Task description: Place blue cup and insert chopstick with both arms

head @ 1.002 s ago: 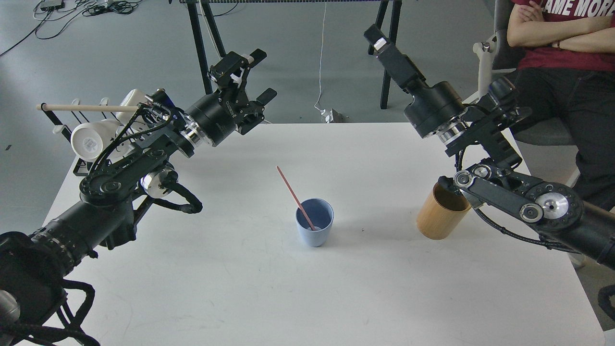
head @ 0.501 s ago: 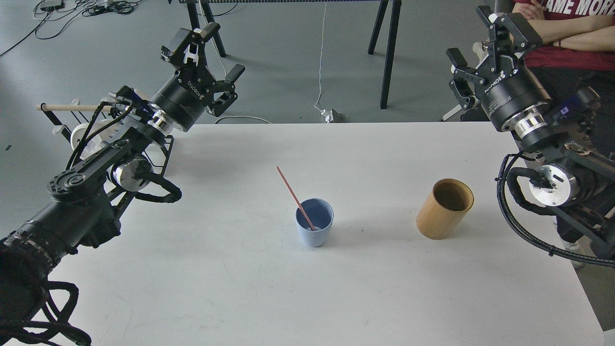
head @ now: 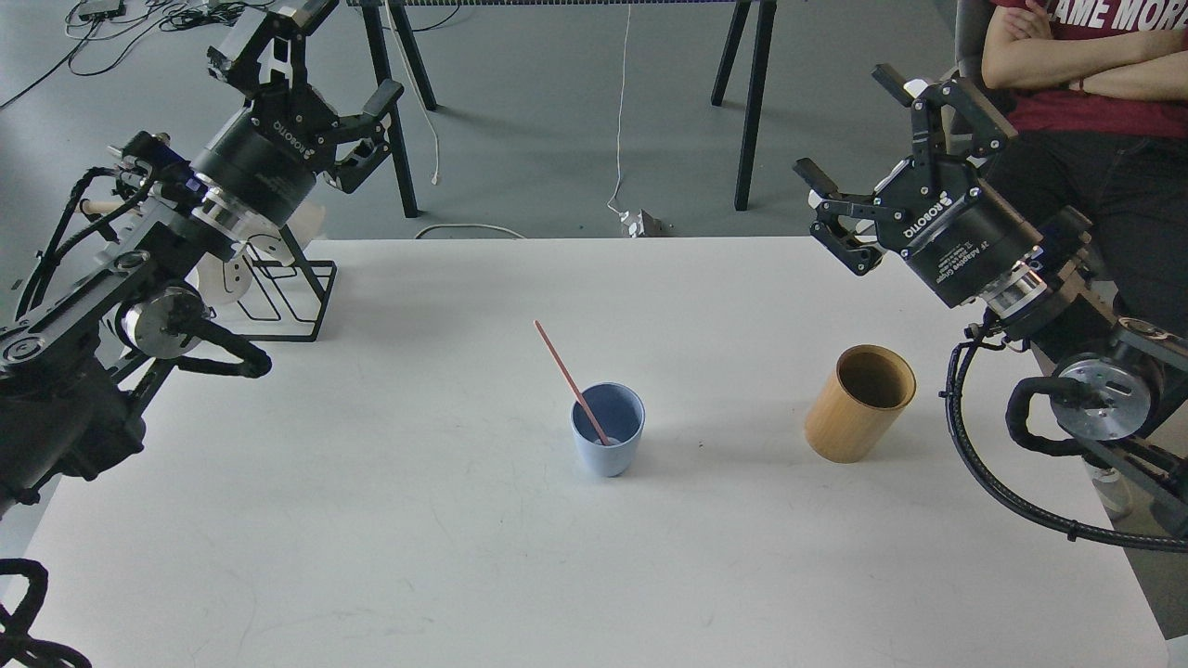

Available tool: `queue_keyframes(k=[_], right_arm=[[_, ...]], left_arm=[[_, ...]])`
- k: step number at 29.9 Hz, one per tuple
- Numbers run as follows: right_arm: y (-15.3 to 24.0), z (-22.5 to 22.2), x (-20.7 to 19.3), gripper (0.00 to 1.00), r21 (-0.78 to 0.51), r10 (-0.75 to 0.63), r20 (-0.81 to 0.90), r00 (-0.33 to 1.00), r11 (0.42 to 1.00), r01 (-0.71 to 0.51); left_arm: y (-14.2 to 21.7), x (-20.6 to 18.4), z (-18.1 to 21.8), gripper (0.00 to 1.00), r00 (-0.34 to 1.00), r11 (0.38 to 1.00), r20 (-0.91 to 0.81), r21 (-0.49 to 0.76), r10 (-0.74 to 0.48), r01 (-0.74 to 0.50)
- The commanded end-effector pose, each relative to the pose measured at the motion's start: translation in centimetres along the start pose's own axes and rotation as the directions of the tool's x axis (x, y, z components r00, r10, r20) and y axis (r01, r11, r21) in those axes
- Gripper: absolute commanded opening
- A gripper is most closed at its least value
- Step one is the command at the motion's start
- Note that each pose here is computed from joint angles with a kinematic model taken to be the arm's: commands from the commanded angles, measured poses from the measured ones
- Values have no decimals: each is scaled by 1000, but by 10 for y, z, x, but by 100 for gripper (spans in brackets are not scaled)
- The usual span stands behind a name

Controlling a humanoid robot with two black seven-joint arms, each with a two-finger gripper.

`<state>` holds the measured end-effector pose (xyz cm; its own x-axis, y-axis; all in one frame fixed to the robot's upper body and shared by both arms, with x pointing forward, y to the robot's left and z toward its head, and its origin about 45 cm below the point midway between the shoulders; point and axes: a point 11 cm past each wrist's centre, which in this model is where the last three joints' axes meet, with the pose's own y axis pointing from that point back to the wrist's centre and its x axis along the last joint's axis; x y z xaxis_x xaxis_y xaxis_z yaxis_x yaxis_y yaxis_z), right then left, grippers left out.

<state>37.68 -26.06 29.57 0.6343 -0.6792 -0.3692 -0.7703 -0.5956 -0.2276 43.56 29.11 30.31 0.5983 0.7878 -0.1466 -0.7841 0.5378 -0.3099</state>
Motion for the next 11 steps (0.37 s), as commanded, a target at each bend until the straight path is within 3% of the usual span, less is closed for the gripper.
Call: queue_keyframes(k=[1, 11], right_arm=[[0, 0, 0, 99, 2, -2, 2, 1000, 1000, 2], [-7, -9, -2, 99, 56, 1, 13, 1000, 998, -1]], left_arm=[[7, 8, 13, 99, 1000, 999, 2, -39, 28, -28], [20, 16, 9, 99, 998, 997, -13, -44, 66, -66]])
